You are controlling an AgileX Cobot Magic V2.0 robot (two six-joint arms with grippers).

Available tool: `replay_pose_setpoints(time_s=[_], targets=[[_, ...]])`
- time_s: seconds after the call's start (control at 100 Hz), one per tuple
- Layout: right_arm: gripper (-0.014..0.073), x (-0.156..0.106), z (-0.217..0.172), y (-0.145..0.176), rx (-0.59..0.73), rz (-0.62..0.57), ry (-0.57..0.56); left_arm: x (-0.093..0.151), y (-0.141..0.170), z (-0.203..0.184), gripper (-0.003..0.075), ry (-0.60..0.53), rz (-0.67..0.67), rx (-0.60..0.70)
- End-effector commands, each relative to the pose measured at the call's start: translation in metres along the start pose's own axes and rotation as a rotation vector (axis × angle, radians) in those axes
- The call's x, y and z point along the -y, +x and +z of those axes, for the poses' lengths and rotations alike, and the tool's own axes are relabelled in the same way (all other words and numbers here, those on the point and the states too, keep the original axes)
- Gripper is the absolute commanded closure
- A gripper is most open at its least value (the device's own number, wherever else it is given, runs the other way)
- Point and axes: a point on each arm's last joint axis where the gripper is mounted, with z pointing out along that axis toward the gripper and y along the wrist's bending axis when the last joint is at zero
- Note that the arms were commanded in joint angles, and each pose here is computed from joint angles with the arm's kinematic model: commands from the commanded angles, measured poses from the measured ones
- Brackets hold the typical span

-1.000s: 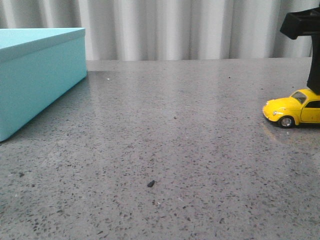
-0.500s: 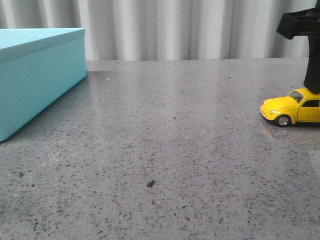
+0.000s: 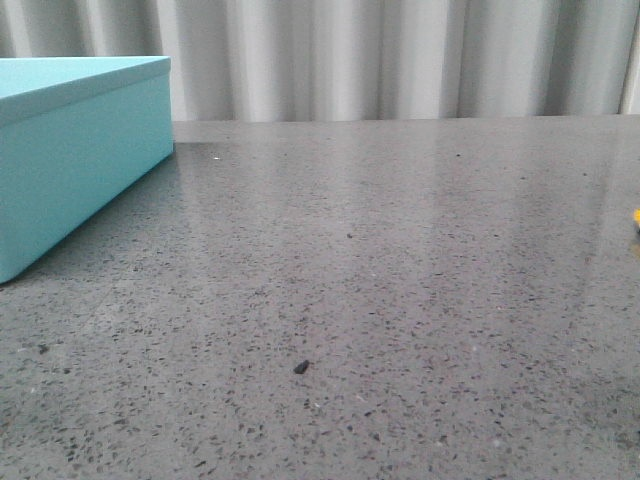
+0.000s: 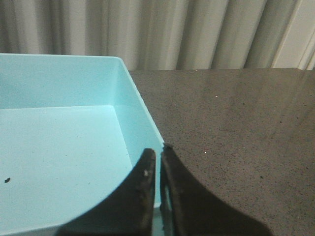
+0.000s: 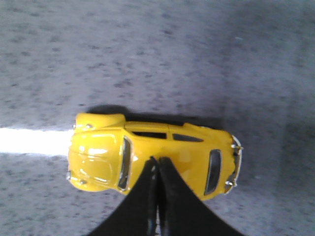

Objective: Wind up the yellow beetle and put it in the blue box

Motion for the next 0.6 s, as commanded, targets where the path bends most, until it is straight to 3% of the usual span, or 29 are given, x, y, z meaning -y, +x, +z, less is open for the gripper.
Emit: replay_pose_setpoints(time_s=[0.0, 0.1, 0.24, 0.41, 0.59], targets=[[0.0646, 0.007, -0.003, 0.0, 0.009, -0.005, 0.044, 0.001, -0.015, -0.001, 0.0741, -0.004, -0.008, 0.074], [0.0646, 0.003, -0.015, -0.003, 0.099, -0.015, 0.038, 0.001, -0.015, -0.001, 0.0741, -0.004, -0.008, 0.074], [0.0646, -0.009, -0.065, 0.003, 0.356, -0.053, 0.027, 0.002, -0.015, -0.001, 0.0741, -0.002, -0.008, 0.068], [0.0646, -0.015, -0.137, 0.035, 0.625, -0.074, 0.015, 0.002, -0.015, -0.001, 0.0741, -0.002, -0.008, 0.068], [0.0646, -0.012, -0.185, 0.075, 0.875, -0.069, 0.022, 0.002, -0.015, -0.001, 0.0741, -0.002, -0.008, 0.068]])
